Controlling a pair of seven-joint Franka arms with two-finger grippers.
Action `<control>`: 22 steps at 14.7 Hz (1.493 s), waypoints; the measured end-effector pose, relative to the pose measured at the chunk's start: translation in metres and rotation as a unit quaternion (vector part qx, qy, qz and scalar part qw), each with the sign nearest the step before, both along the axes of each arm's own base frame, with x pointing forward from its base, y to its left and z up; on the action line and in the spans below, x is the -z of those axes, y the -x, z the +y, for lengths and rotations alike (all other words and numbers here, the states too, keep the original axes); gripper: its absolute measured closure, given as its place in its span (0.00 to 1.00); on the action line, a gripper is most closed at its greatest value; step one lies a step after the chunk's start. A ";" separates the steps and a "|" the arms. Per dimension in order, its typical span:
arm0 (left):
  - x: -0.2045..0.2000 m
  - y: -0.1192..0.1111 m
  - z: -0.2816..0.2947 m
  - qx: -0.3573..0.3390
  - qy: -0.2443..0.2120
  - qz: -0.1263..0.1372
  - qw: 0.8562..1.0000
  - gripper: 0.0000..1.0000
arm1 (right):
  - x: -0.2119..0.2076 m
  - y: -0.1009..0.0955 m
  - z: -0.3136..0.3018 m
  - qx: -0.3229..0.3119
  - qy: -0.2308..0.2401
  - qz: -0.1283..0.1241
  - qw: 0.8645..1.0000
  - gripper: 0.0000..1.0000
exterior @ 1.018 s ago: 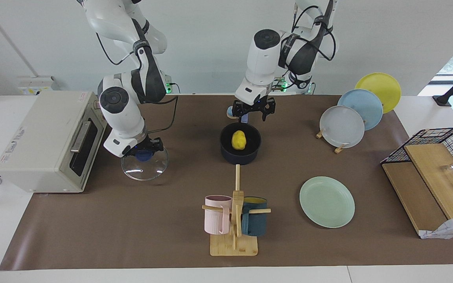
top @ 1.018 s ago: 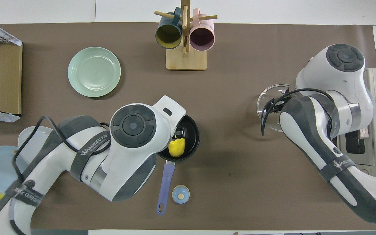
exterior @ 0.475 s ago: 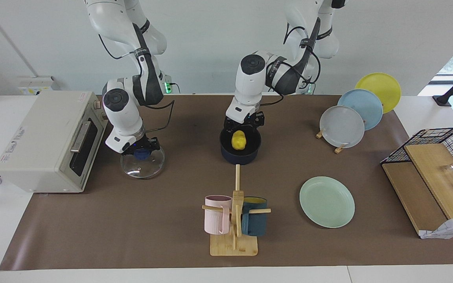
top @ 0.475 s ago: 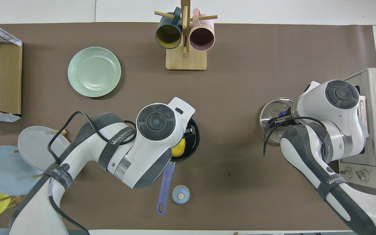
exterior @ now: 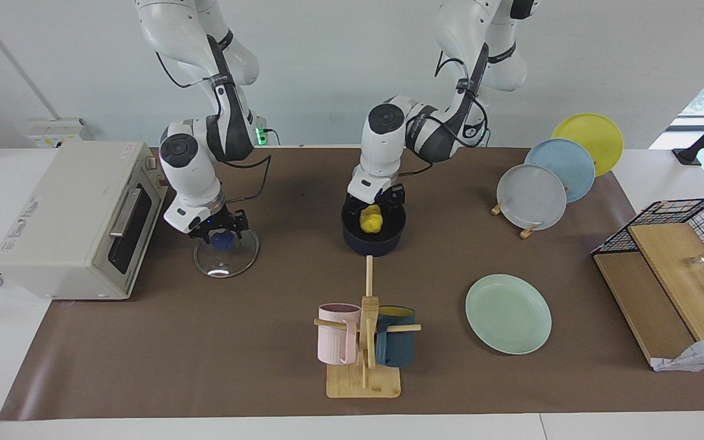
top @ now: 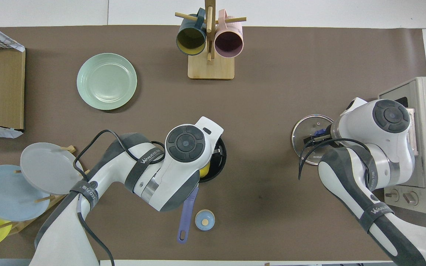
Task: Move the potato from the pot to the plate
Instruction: 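Set the lid down with the right gripper while the left gripper grasps the potato, then lift the yellow potato with the left gripper toward the green plate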
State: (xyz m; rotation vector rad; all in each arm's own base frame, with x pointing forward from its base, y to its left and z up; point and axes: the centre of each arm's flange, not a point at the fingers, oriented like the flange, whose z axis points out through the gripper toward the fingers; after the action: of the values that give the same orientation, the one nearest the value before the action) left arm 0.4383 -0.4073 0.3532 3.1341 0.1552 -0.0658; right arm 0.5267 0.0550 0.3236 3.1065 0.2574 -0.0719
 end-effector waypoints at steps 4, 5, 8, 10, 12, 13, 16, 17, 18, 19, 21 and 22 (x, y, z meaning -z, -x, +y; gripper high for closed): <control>0.009 0.000 0.002 0.006 -0.013 -0.001 1.000 0.00 | -0.044 -0.020 0.001 -0.001 0.005 0.004 1.000 0.00; 0.014 0.000 0.002 0.006 -0.016 0.000 1.000 0.00 | -0.066 -0.027 0.003 0.000 0.008 0.008 1.000 0.00; 0.022 -0.001 0.001 0.006 -0.017 0.001 1.000 0.00 | -0.151 -0.039 -0.002 0.010 0.019 0.032 0.999 0.00; 0.022 -0.001 0.001 0.006 -0.016 0.000 1.000 0.00 | -0.210 -0.039 -0.011 0.020 0.023 0.038 0.999 0.00; 0.022 -0.001 0.001 0.006 -0.015 -0.001 1.000 0.02 | -0.250 -0.034 -0.020 0.030 0.025 0.043 0.998 0.00; 0.022 -0.001 0.001 0.006 -0.015 -0.002 1.000 0.11 | -0.262 -0.032 -0.024 0.034 0.025 0.048 0.998 0.00; 0.022 -0.002 0.000 0.006 -0.014 -0.003 1.000 0.41 | -0.273 -0.027 -0.032 0.042 0.027 0.059 0.997 0.00; 0.022 -0.002 0.000 0.006 -0.014 -0.003 1.000 0.41 | -0.272 -0.027 -0.035 0.045 0.028 0.064 0.997 0.00; 0.021 -0.002 0.000 0.006 -0.014 -0.003 1.000 0.41 | -0.271 -0.026 -0.039 0.049 0.030 0.067 0.996 0.00; 0.021 -0.002 0.000 0.006 -0.013 -0.004 1.000 0.41 | -0.271 -0.026 -0.041 0.053 0.032 0.070 0.996 0.00; 0.018 -0.003 0.000 0.005 -0.011 -0.006 1.000 0.41 | -0.273 -0.023 -0.042 0.055 0.034 0.071 0.995 0.00; 0.011 -0.005 0.000 0.004 -0.009 -0.010 1.000 0.41 | -0.276 -0.021 -0.040 0.054 0.035 0.069 0.996 0.00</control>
State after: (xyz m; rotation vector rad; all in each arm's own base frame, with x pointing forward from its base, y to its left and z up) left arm 0.4431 -0.4074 0.3426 3.1518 0.1434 -0.0328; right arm 0.5480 0.0147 0.5992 3.0472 0.0879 -0.2912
